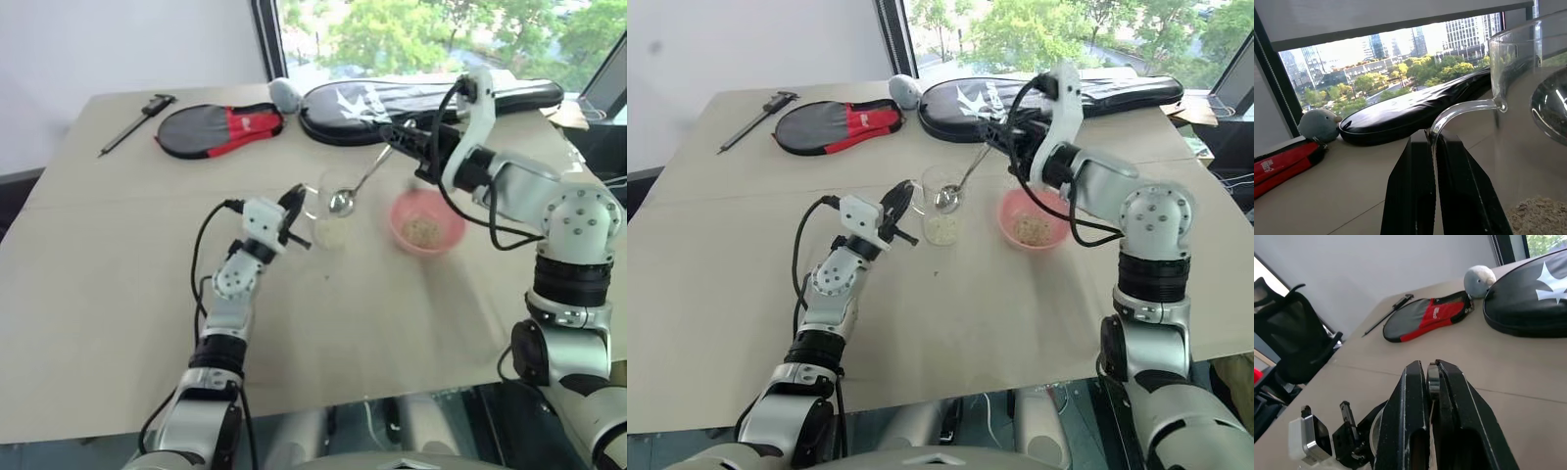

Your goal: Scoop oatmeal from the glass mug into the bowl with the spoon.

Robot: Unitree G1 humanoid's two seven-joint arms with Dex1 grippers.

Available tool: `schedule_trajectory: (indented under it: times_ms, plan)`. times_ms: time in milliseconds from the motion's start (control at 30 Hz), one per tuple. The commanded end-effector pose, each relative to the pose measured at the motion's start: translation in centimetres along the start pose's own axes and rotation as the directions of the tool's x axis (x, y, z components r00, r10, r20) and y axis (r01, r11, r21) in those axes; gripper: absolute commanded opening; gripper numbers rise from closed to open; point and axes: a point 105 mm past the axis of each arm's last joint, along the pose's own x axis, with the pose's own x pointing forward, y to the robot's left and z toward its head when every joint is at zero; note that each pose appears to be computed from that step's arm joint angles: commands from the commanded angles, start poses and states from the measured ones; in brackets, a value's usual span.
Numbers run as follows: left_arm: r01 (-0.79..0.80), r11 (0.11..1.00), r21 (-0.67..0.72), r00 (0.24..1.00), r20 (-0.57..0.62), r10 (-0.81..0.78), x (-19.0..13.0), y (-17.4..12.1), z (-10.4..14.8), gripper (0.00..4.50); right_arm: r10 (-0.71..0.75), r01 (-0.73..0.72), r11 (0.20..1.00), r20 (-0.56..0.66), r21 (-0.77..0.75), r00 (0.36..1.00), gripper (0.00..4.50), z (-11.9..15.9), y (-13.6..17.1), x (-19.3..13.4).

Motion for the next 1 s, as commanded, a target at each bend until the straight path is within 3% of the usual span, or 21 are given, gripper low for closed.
schedule_trajectory:
  times_ms: [33, 67, 300, 467, 500, 533, 667, 1000]
  plan:
    - [-0.015, 1.000, 0.017, 0.998, 0.067, 0.014, 0.2, -0.1, 1.5, 0.00, 0.067, -0.067, 0.997, 0.008, -0.041, 0.998, 0.77, 0.0, 1.8, 0.3]
    - [-0.020, 1.000, 0.015, 0.998, 0.064, 0.019, 0.1, 0.0, 1.4, 0.00, 0.072, -0.071, 0.996, 0.013, -0.045, 0.997, 0.91, 0.0, 1.8, 0.4]
    - [-0.027, 1.000, 0.011, 0.998, 0.057, 0.026, -0.1, 0.2, 1.1, 0.00, 0.002, 0.008, 0.994, 0.093, -0.106, 0.996, 4.10, 1.5, 0.7, 0.6]
    - [-0.022, 1.000, 0.002, 0.998, 0.060, 0.022, -0.3, 0.0, 1.0, 0.00, 0.013, 0.002, 0.992, 0.115, -0.125, 0.993, 4.10, 1.8, 0.8, 0.6]
    - [-0.020, 1.000, 0.001, 0.998, 0.061, 0.020, -0.3, 0.0, 1.0, 0.71, 0.017, -0.002, 0.992, 0.117, -0.125, 0.993, 4.16, 1.8, 0.8, 0.6]
    - [-0.017, 1.000, 0.004, 0.998, 0.061, 0.017, -0.3, -0.1, 1.0, 0.88, 0.021, -0.006, 0.992, 0.117, -0.127, 0.993, 4.16, 1.7, 0.9, 0.6]
    - [-0.012, 1.000, 0.019, 0.998, 0.055, 0.011, -0.6, -0.2, 0.9, 2.71, 0.028, -0.012, 0.991, 0.118, -0.131, 0.993, 4.16, 1.7, 1.1, 0.7]
    - [-0.019, 0.999, 0.031, 0.999, 0.037, 0.018, -1.9, 0.3, 0.8, 2.71, 0.059, -0.043, 0.990, 0.108, -0.138, 0.992, 4.16, 1.6, 1.1, -0.1]
